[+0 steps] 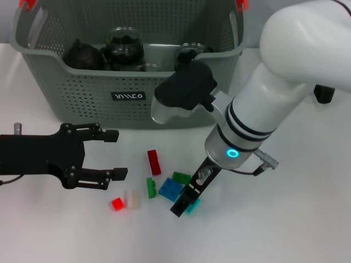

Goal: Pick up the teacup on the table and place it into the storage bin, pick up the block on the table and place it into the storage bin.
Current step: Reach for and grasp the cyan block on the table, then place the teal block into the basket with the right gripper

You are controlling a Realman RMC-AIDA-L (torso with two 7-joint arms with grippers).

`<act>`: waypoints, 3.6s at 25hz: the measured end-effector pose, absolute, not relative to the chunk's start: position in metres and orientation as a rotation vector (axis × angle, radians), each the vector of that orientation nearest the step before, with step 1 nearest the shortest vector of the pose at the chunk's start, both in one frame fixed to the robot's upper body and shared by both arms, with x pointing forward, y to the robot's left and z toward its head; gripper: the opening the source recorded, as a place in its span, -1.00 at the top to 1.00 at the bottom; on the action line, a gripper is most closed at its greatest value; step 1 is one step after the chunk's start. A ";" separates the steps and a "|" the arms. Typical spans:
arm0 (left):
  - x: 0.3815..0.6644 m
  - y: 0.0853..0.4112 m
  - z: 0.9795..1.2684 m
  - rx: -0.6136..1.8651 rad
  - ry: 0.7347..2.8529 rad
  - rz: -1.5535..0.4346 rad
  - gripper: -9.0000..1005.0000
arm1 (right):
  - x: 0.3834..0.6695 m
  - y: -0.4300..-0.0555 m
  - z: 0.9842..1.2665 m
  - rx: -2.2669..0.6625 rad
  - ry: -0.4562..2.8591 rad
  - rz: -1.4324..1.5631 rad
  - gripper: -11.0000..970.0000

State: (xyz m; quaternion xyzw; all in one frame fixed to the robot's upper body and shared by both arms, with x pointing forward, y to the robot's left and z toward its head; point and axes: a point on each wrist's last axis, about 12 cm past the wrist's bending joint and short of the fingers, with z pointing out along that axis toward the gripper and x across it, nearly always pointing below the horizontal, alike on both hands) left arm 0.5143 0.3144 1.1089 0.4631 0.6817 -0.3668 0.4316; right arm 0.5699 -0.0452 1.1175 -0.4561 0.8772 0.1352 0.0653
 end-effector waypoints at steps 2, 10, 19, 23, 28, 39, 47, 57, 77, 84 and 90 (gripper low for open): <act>0.514 0.314 1.109 1.154 1.700 -0.914 -0.69 | 0.569 -0.045 1.116 -1.389 2.639 0.398 -0.90; 0.515 0.315 1.109 1.153 1.702 -0.906 -0.69 | 0.567 -0.043 1.115 -1.427 2.620 0.378 -0.85; 0.515 0.314 1.108 1.151 1.704 -0.904 -0.69 | 0.565 -0.041 1.114 -1.453 2.609 0.359 -0.79; 0.515 0.314 1.108 1.151 1.704 -0.904 -0.69 | 0.565 -0.040 1.115 -1.456 2.605 0.361 -0.77; 0.515 0.314 1.107 1.151 1.703 -0.903 -0.69 | 0.566 -0.040 1.114 -1.454 2.603 0.358 -0.52; 0.515 0.313 1.106 1.151 1.698 -0.906 -0.69 | 0.564 -0.039 1.110 -1.471 2.586 0.338 -0.35; 0.515 0.313 1.106 1.151 1.698 -0.906 -0.69 | 0.563 -0.039 1.108 -1.490 2.582 0.323 -0.35; 0.514 0.313 1.105 1.148 1.698 -0.912 -0.69 | 0.562 -0.039 1.108 -1.503 2.575 0.308 -0.35; 0.515 0.313 1.104 1.144 1.703 -0.906 -0.69 | 0.560 -0.043 1.125 -1.493 2.572 0.307 0.09; 0.514 0.316 1.105 1.129 1.703 -0.903 -0.69 | 0.564 -0.063 1.189 -1.360 2.442 0.339 0.09; 0.516 0.317 1.107 1.125 1.696 -0.898 -0.69 | 0.576 -0.074 1.268 -1.263 2.211 0.397 0.09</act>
